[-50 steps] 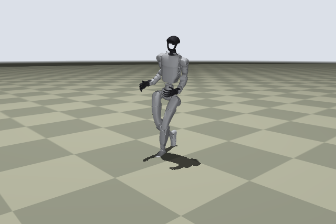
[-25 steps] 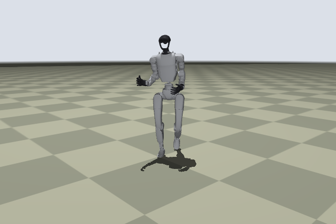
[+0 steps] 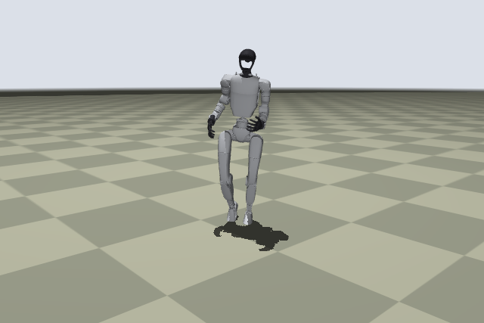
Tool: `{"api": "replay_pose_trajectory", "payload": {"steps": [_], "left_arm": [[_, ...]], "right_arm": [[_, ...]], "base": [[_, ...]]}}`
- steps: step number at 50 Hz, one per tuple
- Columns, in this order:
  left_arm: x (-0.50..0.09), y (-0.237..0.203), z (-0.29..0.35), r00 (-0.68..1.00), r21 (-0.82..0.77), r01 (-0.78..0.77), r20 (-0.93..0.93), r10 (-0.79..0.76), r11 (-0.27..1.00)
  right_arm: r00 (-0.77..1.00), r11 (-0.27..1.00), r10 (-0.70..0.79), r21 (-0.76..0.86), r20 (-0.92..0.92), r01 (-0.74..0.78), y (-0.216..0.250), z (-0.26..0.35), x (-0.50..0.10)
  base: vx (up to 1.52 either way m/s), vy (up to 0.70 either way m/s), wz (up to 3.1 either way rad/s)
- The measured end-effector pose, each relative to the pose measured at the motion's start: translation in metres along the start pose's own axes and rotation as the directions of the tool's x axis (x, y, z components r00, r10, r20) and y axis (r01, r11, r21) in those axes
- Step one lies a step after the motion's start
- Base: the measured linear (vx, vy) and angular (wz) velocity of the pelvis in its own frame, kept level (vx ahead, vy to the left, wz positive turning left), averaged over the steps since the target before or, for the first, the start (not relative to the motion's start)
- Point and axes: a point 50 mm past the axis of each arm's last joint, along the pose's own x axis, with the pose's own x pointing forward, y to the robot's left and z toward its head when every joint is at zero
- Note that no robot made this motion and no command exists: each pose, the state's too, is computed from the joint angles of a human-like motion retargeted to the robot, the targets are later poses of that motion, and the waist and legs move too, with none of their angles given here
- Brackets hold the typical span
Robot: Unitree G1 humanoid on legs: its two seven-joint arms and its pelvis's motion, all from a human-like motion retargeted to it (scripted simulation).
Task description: Walk run
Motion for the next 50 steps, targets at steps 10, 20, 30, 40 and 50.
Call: {"api": "replay_pose_trajectory", "payload": {"steps": [10,20,30,40,50], "left_arm": [[-0.014,0.001,-0.016,0.997,-0.069,0.024,-0.073,-0.029,0.997],[-0.068,0.005,-0.041,0.973,-0.094,-0.019,-0.23,-0.003,0.995],[-0.086,0.027,-0.04,0.948,0.07,-0.043,-0.313,0.063,0.997],[-0.006,0.027,-0.001,0.989,0.098,0.119,-0.101,-0.109,0.988],[0.009,0.021,0.002,1.0,-0.004,-0.012,0.001,0.012,1.0]], "right_arm": [[0.937,0.96,-0.28,0.035,0.208,0.279,-0.023,0.045,0.022],[0.599,0.893,-0.45,0.348,0.663,0.286,-0.014,0.164,0.077],[0.605,0.91,-0.409,0.258,0.683,0.325,-0.03,0.166,0.068],[0.847,0.933,-0.359,0.144,0.393,0.329,-0.017,0.079,0.039],[0.85,0.909,-0.417,0.125,0.321,0.399,-0.012,0.061,0.022]], "base": [[1.31,-0.33,0.0],[1.47,-0.72,-0.84],[1.44,-0.42,-1.62],[1.41,-0.31,-0.33],[1.15,-0.26,-0.51]]}}
